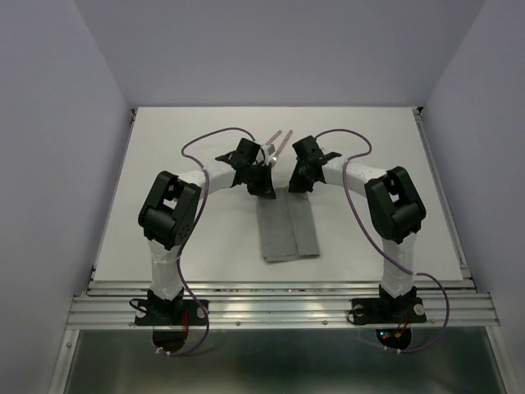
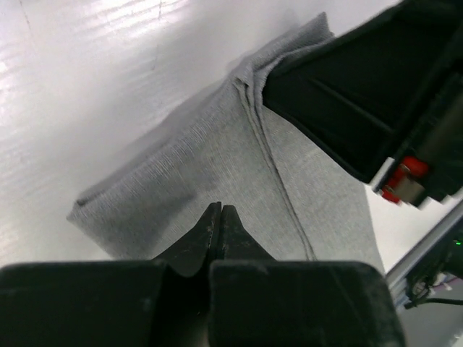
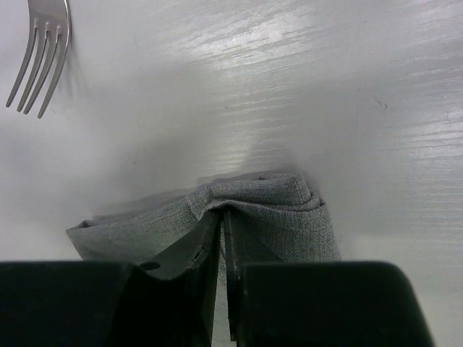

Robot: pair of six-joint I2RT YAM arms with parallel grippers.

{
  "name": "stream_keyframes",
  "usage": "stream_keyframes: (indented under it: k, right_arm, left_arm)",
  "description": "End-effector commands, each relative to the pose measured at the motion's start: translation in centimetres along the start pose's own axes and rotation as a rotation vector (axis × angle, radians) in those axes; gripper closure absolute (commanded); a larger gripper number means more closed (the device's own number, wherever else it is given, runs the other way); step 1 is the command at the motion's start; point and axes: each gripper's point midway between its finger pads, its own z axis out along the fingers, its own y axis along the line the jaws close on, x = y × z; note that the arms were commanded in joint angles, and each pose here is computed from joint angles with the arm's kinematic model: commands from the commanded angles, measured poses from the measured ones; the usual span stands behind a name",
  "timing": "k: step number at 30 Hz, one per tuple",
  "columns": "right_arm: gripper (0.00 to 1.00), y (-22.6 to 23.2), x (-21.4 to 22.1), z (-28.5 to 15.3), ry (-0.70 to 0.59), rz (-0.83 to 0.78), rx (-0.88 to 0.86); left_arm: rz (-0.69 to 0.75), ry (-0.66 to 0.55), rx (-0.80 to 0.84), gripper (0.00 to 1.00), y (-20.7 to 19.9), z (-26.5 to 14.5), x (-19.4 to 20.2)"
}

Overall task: Fold the napkin into a case and place the utensils inside
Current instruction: Smooth out the 2/3-rectangle-folded napkin at the center of the board.

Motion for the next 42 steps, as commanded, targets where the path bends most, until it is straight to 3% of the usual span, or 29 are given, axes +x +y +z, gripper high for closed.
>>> stream_keyframes:
  k: [1,10,17,25,42]
  right_arm:
    - [0.87,-1.5,0.8,1.0,-0.014,0.061,0.068]
    - [0.87,-1.0,0.8,0.8,-0.006,0.082,0.054]
    - [0.87,-1.0,1.1,0.3,0.002,0.081,0.044]
    - [0.87,-1.0,1.1,-0.6,-0.002,0.085,0.027]
    - [0.82,-0.5,-0.6,-5.5,-0.064,-0.001,-0.009]
  left_arm:
    - [-0.038,-0.087,0.106,1.00,-3.6,-2.6,-1.2]
    - [-0.080,-0.109,0.196,1.00,-7.3,-1.0,0.0]
    - [-0.111,-0.116,0.201,1.00,-7.8,0.7,0.2]
    - [-0.128,-0.105,0.137,1.00,-5.4,3.5,1.0]
    - [-0.141,-0.069,0.099,1.00,-3.8,4.5,2.8]
